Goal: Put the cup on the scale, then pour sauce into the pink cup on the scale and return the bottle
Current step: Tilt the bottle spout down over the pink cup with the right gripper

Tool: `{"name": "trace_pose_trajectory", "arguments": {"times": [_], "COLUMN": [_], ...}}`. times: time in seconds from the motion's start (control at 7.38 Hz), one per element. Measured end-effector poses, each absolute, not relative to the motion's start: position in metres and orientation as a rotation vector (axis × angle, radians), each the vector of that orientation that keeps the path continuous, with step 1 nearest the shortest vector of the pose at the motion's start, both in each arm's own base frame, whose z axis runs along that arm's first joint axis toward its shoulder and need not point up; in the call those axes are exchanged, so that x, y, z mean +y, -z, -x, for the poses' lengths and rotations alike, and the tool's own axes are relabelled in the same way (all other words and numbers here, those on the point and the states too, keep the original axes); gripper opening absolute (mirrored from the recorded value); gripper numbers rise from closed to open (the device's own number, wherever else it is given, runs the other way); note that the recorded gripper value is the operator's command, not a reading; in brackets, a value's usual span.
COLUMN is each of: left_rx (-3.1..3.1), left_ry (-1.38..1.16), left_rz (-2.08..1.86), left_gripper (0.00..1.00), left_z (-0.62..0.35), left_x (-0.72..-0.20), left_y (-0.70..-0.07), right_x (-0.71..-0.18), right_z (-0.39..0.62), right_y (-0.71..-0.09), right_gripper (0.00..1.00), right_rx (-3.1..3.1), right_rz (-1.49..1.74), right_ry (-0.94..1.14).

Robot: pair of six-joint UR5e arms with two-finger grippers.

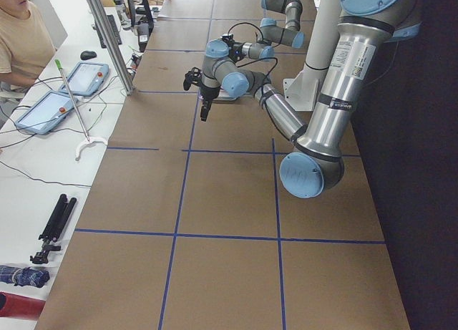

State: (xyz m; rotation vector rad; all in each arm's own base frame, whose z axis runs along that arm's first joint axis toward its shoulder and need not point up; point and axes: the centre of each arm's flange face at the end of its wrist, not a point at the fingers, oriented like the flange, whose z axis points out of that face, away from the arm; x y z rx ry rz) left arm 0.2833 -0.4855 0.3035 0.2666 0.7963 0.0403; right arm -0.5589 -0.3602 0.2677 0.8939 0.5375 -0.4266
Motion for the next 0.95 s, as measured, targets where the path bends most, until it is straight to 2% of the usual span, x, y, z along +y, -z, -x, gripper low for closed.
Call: {"name": "trace_pose_trajectory", "arguments": {"times": [0.95], "left_rx": [0.804], "left_ry": [-0.035], "left_rz": [-0.266], "left_gripper": [0.84], "left_z": [-0.2825], "left_x": [-0.4853], "left_y": [-0.3000], "right_x": [-0.3615], "right_z": [0.5520], "right_y": [-0.2679], "right_gripper": [0.00], "right_rx": [0.639], "right_rz": [-0.900], "right_ry": [0.476]}}
